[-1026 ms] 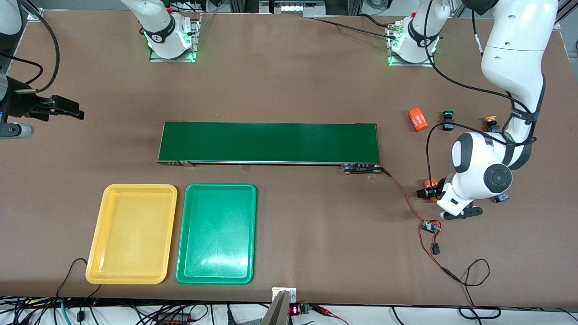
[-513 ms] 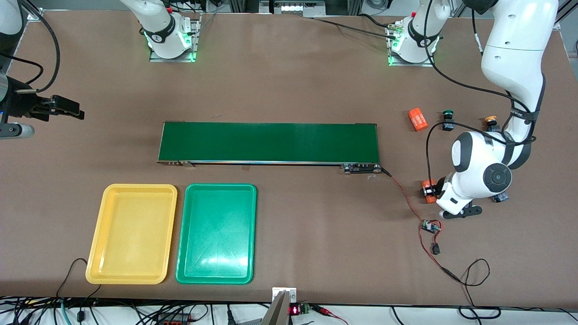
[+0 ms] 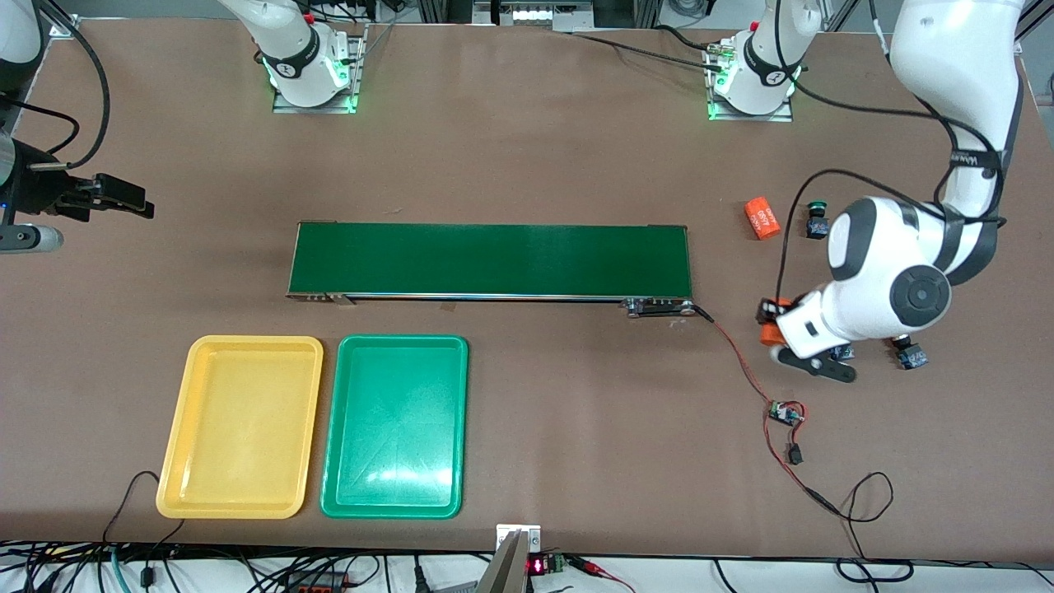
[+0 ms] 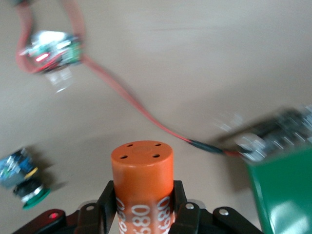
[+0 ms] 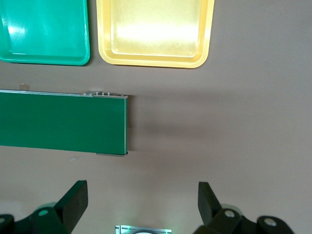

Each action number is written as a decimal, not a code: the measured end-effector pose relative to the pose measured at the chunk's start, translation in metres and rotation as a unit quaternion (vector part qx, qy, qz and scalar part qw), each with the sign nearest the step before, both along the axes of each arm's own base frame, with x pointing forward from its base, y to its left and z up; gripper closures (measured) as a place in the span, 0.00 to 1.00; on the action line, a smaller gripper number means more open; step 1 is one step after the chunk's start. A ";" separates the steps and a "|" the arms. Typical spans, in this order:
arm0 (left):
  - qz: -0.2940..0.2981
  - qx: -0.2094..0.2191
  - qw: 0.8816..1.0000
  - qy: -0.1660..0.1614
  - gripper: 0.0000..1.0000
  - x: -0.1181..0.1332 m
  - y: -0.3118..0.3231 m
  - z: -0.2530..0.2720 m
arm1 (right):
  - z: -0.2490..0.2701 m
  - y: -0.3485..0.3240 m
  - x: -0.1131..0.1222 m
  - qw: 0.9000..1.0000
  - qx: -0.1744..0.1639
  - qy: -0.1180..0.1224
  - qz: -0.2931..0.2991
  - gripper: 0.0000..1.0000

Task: Sort buttons by color to trays
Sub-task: 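Carry the cylinder onto the green belt and open the left gripper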

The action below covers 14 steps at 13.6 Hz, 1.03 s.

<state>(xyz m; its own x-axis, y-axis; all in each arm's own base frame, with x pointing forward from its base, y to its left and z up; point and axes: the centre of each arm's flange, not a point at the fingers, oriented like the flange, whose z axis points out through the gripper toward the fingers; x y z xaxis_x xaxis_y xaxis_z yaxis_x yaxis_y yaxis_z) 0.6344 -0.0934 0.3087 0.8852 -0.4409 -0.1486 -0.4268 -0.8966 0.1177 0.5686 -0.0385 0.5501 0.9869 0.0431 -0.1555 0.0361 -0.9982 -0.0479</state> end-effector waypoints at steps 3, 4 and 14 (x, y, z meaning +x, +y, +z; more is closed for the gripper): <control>-0.217 -0.046 0.975 0.007 0.51 -0.019 -0.055 -0.002 | 0.000 0.000 0.000 1.000 0.000 0.000 0.000 0.00; -0.279 -0.058 0.958 0.010 0.51 -0.027 -0.072 -0.007 | 0.000 0.000 0.000 1.000 0.000 0.000 0.000 0.00; -0.562 -0.114 0.818 0.043 0.51 -0.085 -0.158 -0.043 | 0.000 0.000 0.000 1.000 0.000 0.000 0.000 0.00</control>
